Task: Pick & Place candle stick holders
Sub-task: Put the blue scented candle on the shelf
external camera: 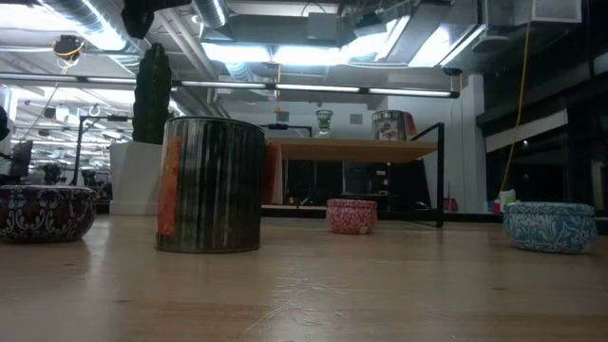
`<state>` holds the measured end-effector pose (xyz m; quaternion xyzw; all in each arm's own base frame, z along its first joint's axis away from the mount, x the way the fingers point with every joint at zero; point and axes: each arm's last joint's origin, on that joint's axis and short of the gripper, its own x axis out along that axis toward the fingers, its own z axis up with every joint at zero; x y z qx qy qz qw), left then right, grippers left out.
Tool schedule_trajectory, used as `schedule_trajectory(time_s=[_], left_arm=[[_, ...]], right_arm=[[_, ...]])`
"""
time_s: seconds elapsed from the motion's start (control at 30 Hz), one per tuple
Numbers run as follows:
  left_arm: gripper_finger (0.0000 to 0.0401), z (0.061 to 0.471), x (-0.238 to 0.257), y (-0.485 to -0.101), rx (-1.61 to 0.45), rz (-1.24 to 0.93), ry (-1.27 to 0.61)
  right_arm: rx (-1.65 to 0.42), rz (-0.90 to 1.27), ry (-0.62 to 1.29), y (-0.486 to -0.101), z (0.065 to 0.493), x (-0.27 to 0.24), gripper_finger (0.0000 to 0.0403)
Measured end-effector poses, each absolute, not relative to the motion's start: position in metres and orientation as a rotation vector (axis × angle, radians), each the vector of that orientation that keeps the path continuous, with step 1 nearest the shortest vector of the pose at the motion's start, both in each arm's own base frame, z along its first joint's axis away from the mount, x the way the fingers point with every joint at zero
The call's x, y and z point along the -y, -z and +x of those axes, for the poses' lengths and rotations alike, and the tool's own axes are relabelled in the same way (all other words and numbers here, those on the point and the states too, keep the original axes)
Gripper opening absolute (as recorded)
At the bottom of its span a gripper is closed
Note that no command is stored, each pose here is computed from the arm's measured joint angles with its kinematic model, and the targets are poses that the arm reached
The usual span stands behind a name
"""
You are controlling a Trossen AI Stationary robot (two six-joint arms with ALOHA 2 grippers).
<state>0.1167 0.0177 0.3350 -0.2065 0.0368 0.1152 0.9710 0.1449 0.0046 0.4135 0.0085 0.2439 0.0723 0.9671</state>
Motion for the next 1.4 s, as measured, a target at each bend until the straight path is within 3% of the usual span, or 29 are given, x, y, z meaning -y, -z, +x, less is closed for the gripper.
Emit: schedule_trajectory(time_s=[0.33,1.4], left_arm=[[0.0180,0.117,-0.018,-0.334,-0.081,-0.425,-0.244],[0.0180,0.117,-0.018,-0.334,-0.081,-0.425,-0.241]], right_arm=[[-0.562,0.075,-0.197,-0.377,0.150,-0.006,0.0001],[-0.641,0.270,-0.088,-0.369,0.164,-0.005,0.0002]])
